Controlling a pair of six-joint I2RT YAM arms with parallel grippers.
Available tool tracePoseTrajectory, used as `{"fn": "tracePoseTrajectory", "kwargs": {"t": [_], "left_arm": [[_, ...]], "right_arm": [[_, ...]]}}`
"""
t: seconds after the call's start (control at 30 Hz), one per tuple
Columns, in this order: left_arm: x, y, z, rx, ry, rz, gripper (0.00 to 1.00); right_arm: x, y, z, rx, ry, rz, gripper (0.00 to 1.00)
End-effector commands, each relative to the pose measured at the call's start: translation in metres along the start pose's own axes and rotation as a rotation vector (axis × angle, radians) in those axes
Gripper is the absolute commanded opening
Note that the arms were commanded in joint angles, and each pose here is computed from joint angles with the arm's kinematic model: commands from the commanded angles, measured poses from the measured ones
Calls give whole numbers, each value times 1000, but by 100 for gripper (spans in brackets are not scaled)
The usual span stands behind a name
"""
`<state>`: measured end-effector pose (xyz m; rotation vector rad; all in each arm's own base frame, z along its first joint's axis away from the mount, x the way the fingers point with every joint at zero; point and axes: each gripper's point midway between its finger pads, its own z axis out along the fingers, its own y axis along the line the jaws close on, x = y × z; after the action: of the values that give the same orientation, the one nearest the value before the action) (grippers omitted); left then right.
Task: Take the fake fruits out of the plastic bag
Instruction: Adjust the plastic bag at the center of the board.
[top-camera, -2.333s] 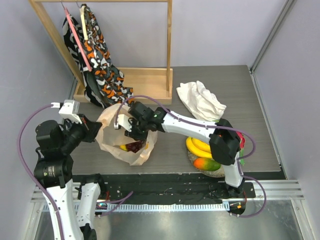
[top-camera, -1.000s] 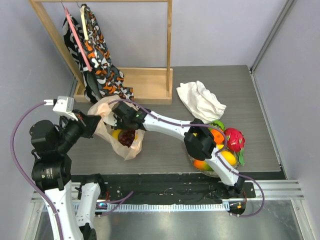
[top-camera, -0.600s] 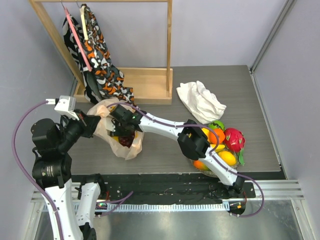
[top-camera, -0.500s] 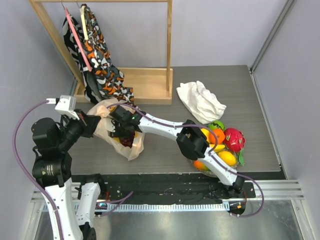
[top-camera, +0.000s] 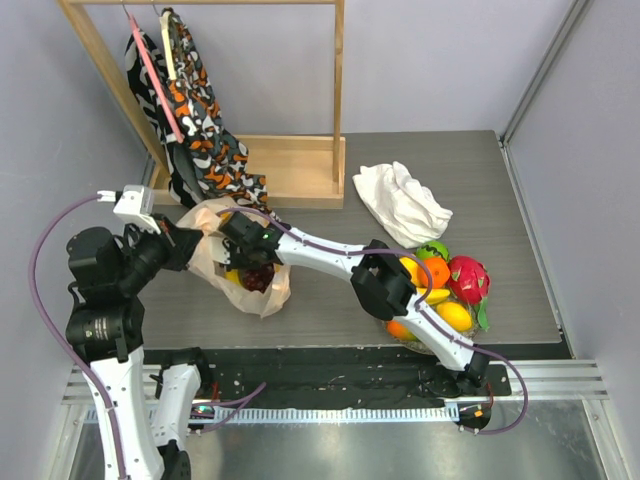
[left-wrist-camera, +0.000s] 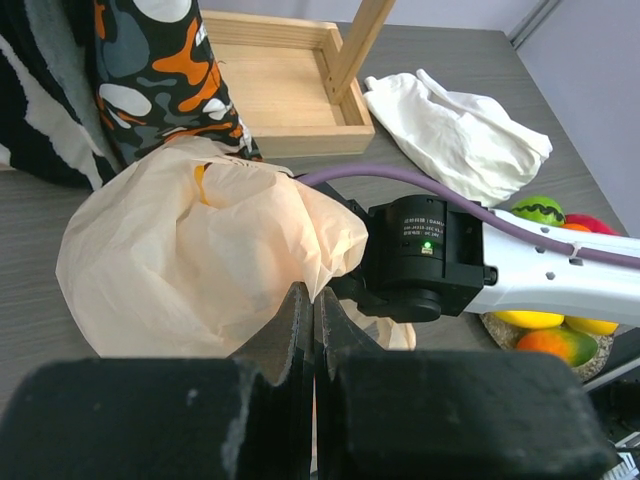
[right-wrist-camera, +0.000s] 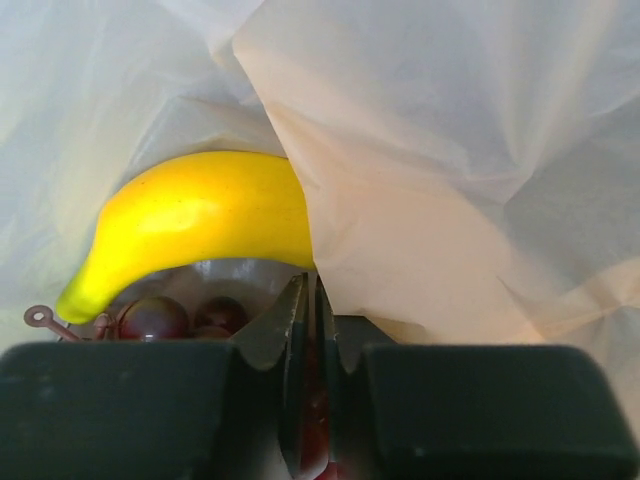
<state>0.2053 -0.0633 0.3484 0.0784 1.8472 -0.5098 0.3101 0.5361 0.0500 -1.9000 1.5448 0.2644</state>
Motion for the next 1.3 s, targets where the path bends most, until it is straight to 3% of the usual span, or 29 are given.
{"fn": "tracePoseTrajectory", "kwargs": {"t": [0.0,0.2,0.53,0.77,0.87,0.97,1.07,1.17,1.27], "left_arm": [[-8,1,5,9,-30,15,0],[-10,8,11,1,-42,41,0],[-13,25,30,-25,-36,69,0],[-16,32,25,-82,-25,63,0],[-20,18,6,-72,-33,94,0],[-42,-4,-13,-32,-143,139,0],[-60,-10,-15,-20,-168,135,0],[-70,-9,-8,-11,-153,123,0],[-85,-11,3,32,-199,117,0]], "right_arm": [[-33,-17,-46,42,-67,-4,13],[-55,-18,-115,21,-158,55,11],[-42,-8,-170,-74,-217,230,8],[-41,2,-152,-189,-241,239,14],[-28,10,-124,-213,-179,314,15],[-21,-1,-107,-149,-156,320,18],[5,-7,-100,-75,-63,325,20],[50,-8,-109,-7,61,309,22],[80,-39,-151,124,129,310,23]]}}
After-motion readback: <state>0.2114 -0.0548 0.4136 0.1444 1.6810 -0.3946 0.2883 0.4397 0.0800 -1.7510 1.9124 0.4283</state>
